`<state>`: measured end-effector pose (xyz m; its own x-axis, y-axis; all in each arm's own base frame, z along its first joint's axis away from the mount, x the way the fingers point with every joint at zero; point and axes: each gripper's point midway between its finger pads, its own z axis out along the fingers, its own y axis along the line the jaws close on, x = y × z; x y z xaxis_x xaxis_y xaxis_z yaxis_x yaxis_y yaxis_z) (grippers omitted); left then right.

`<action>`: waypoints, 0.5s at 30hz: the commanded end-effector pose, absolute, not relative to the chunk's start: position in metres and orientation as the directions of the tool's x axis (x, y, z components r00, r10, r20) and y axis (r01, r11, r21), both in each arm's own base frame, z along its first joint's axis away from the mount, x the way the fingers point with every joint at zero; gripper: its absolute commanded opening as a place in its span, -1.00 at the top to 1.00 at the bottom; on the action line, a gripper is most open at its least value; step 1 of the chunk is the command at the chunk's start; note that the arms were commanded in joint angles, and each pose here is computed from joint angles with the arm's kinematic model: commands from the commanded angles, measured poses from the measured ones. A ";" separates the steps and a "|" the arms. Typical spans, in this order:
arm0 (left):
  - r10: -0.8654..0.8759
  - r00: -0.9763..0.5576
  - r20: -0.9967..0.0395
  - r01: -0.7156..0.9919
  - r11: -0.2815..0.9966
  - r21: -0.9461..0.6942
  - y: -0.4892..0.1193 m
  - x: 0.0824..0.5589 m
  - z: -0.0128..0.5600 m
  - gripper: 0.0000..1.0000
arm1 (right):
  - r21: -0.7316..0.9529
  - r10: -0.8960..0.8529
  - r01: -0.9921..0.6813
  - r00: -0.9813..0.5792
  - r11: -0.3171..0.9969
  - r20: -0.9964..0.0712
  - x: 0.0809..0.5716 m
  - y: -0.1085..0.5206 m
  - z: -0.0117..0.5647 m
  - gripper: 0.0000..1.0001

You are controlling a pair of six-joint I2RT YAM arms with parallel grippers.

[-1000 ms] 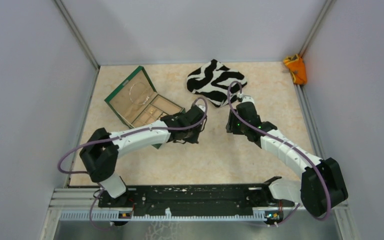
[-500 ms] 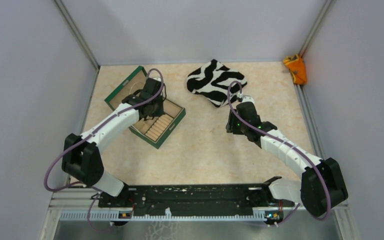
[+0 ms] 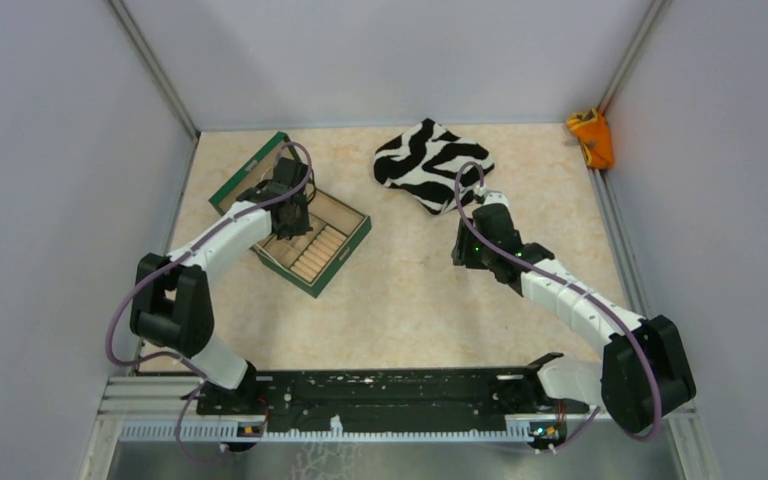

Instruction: Organize the mixed jewelry

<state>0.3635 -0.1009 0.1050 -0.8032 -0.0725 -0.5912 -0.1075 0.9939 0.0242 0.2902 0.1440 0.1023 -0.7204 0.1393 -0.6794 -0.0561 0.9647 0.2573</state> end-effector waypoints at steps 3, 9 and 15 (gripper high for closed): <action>-0.068 -0.823 -0.563 -0.098 0.995 0.023 -0.100 0.358 0.086 1.00 | 0.285 0.166 -0.074 -0.663 0.956 -0.730 0.308 0.151 0.129 0.16; -0.078 -0.826 -0.559 -0.110 0.994 0.025 -0.098 0.354 0.078 0.98 | 0.285 0.163 -0.081 -0.660 0.955 -0.733 0.310 0.152 0.131 0.16; -0.093 -0.802 -0.590 -0.123 0.992 0.011 -0.097 0.355 0.092 0.53 | 0.285 0.165 -0.076 -0.663 0.956 -0.730 0.309 0.151 0.128 0.16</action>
<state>0.3487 -0.0968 0.0761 -0.8362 -0.0653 -0.5445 -0.1042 0.9937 0.0409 0.2903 0.1441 0.1024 -0.7203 0.1390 -0.6796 -0.0567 0.9646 0.2574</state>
